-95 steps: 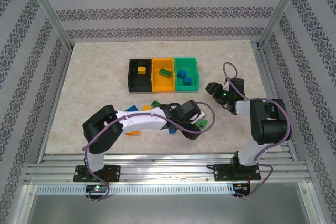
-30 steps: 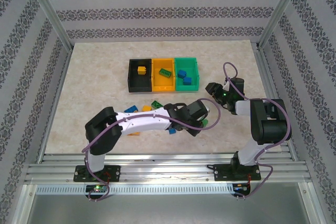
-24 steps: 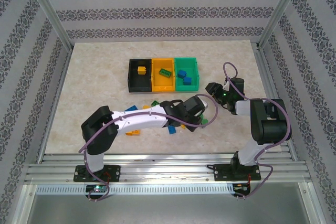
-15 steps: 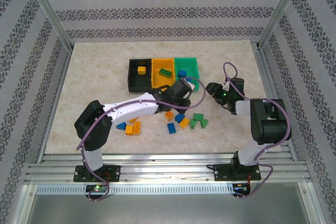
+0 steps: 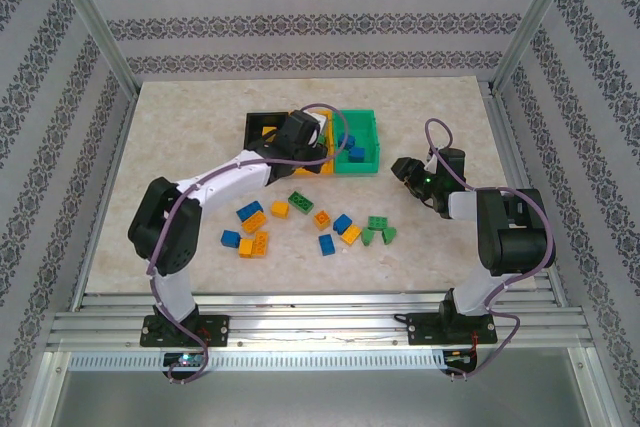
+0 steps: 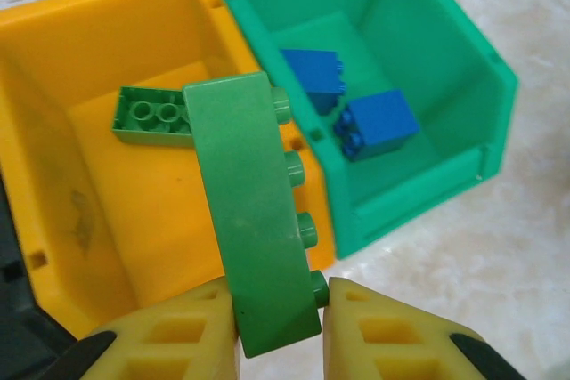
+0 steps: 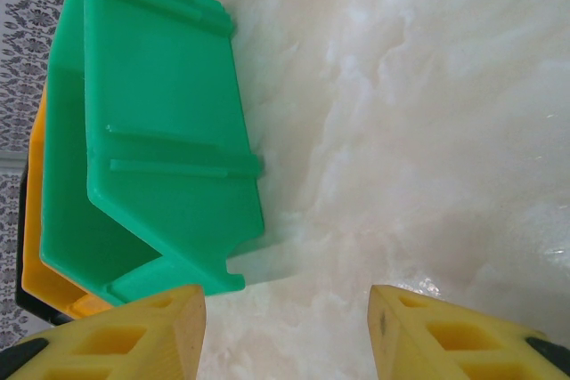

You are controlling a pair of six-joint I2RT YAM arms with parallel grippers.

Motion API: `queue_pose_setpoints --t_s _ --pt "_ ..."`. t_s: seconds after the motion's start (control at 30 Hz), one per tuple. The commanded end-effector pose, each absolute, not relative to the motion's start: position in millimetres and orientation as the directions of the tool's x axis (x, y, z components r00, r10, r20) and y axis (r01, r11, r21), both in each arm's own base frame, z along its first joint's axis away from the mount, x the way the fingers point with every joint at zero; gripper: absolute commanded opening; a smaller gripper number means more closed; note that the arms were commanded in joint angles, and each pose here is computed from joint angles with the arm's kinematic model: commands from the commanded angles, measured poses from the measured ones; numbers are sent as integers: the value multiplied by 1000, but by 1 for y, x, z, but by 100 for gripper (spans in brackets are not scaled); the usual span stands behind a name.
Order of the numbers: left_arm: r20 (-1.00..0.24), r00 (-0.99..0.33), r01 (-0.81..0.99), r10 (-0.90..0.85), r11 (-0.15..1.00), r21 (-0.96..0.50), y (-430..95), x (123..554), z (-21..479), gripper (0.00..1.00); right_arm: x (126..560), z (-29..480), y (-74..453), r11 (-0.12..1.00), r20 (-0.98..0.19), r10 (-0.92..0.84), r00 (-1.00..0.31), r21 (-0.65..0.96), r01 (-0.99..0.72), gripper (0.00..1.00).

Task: Sort the legos into containers by color
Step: Place the lego in the container, then pick up the lego from the center of the table.

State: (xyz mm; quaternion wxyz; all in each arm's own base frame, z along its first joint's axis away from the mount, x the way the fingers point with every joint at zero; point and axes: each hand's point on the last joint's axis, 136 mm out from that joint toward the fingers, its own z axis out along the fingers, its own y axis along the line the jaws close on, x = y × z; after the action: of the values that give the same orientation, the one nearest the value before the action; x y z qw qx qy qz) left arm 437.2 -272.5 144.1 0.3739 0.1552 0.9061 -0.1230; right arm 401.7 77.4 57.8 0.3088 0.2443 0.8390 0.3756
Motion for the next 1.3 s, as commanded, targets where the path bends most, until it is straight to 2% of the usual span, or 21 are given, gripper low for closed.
queue_pose_setpoints --t_s 0.0,0.07,0.13,0.7,0.93,1.13,1.27 --pt "-746 -648 360 155 925 -120 -269 464 153 32 401 59 77 606 -353 631 -691 780 155 52" --pt "-747 -652 339 132 932 -131 -263 471 154 42 401 59 76 608 -356 630 -690 779 154 52" --pt "-749 -651 339 123 930 -142 -263 472 155 47 401 59 76 609 -356 630 -690 778 155 52" --pt "-739 -659 359 139 922 -146 -244 432 146 48 401 59 78 624 -370 618 -694 767 148 52" --pt "-748 -658 324 87 929 -177 -224 410 145 48 401 59 85 639 -383 599 -703 758 132 52" --pt "-686 -725 325 64 910 -257 -217 383 133 48 400 49 97 653 -386 584 -714 746 131 52" --pt "-649 -756 311 88 920 -237 -206 365 125 48 402 41 104 657 -385 579 -718 742 132 52"
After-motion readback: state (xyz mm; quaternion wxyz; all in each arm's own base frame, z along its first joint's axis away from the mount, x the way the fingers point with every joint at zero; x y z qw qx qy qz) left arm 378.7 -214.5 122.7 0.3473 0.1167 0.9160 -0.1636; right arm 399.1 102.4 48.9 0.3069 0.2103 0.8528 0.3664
